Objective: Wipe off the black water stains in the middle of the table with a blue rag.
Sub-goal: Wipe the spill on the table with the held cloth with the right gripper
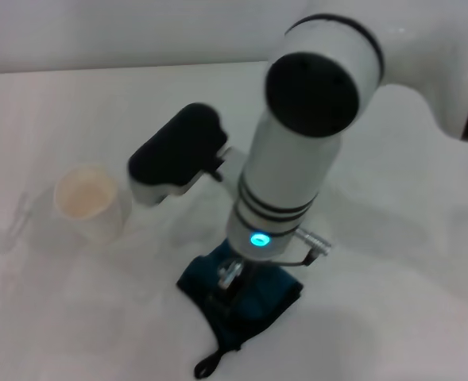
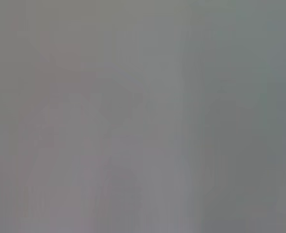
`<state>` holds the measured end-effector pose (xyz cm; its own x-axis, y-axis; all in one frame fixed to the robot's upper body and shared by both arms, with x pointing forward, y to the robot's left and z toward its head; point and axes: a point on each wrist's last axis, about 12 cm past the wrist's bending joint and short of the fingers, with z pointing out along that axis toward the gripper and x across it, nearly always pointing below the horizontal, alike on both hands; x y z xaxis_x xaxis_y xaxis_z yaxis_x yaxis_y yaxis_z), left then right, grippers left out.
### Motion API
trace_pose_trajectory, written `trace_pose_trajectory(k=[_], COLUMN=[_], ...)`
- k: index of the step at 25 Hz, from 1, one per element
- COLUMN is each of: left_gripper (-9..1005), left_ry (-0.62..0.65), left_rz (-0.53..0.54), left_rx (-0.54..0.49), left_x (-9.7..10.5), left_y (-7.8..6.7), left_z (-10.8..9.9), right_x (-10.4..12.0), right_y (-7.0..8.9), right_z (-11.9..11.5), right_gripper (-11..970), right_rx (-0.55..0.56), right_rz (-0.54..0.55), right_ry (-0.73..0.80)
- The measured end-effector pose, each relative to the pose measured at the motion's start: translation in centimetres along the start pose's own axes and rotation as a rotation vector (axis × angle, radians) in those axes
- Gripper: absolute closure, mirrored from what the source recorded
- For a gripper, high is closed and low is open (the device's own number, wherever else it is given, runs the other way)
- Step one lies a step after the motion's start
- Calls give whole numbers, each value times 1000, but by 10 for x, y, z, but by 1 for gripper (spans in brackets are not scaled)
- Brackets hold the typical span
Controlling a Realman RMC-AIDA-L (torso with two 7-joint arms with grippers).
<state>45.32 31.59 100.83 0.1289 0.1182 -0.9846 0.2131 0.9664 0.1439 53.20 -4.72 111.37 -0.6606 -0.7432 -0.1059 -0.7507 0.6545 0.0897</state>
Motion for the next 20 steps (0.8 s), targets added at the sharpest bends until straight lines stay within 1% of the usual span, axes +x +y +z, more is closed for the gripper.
trace_pose_trajectory(k=[3,6,9,13,16,20], left_gripper=[117,117,116,117,117,116], left_ry=[-1,0,2,5,10,15], left_rz=[-1,-2,-4,-13,-17,-22], left_rx=[1,6,5,2,-4,-10], left_x=[0,0,1,1,2,3], left_y=[0,-1,-2,-4,-4,-4], left_z=[1,0,-1,-4,-7,-10], right_x=[-4,-5,-4,-3,-7,-13], right_y=[12,20,24,24,22,15], right_z=[3,6,9,8,4,-4], right_gripper=[903,903,904,904,904,904], right_rx=[-7,-13,-9,0,10,63], right_rz=[-48,-78,-101,-108,-107,-102], right_ry=[12,29,43,56,51,43])
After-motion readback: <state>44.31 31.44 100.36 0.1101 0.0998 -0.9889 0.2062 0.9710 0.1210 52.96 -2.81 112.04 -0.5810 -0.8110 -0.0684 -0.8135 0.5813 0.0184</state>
